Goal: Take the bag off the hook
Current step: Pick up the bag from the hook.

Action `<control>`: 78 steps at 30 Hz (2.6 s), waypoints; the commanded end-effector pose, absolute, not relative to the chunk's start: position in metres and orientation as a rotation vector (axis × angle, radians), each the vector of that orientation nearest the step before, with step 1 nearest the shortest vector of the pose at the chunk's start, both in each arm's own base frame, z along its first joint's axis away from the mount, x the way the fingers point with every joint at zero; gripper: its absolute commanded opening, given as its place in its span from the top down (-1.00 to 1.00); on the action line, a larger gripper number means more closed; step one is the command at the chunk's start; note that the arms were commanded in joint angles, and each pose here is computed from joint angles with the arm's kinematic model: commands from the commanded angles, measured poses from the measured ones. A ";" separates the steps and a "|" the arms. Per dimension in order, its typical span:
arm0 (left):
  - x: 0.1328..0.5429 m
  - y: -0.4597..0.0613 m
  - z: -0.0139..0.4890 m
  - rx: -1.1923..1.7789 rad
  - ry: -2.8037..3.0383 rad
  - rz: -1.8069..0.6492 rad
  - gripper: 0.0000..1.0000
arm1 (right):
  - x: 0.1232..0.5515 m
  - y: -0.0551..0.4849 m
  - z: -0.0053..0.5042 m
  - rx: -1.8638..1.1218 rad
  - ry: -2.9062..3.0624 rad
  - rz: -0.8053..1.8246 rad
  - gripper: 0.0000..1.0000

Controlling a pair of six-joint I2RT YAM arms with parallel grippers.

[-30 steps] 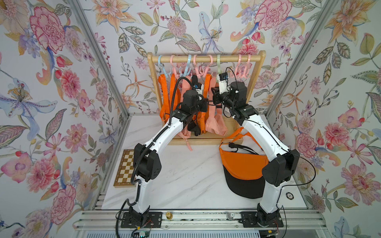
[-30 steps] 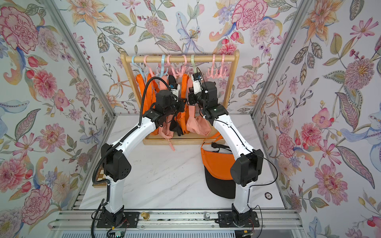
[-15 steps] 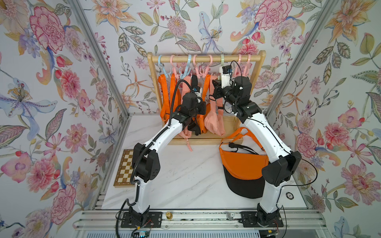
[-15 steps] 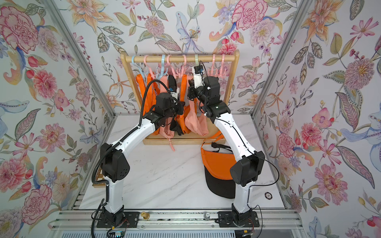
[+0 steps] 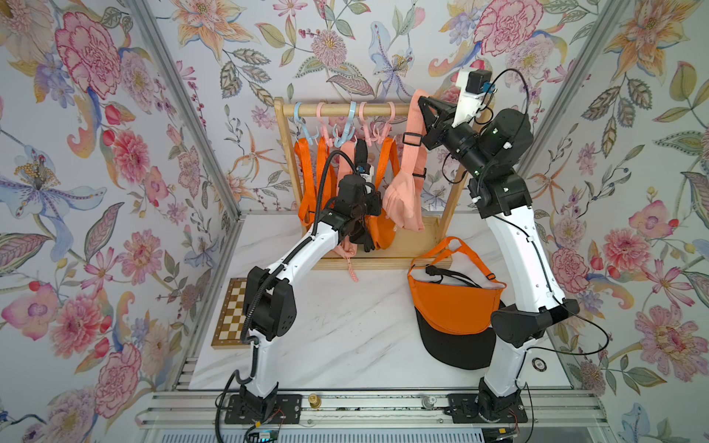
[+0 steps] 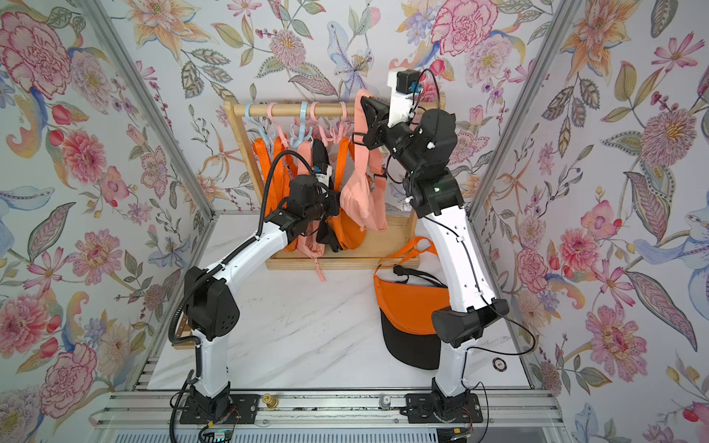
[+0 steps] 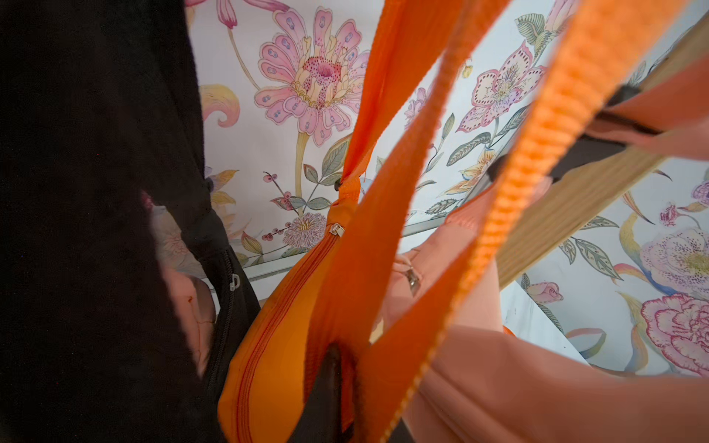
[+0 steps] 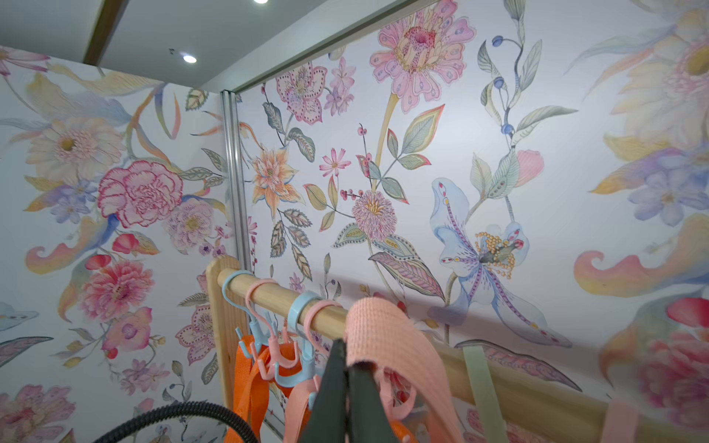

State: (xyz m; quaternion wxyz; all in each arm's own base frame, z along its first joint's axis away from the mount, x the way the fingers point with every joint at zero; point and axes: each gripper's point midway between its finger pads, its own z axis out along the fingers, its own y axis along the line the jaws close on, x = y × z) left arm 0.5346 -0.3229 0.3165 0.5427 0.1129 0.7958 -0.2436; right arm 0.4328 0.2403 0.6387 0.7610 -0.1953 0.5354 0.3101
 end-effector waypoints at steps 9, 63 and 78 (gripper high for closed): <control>0.523 -0.294 0.364 0.219 1.821 -0.556 0.46 | 0.361 0.283 0.614 -0.635 1.224 0.960 1.00; 0.341 -0.187 0.453 0.231 1.686 -0.462 -0.99 | 0.274 0.318 0.632 -0.648 1.127 0.356 1.00; 0.272 -0.208 0.417 0.480 1.717 -0.615 -0.99 | 0.194 0.331 0.577 -0.655 1.234 0.517 1.00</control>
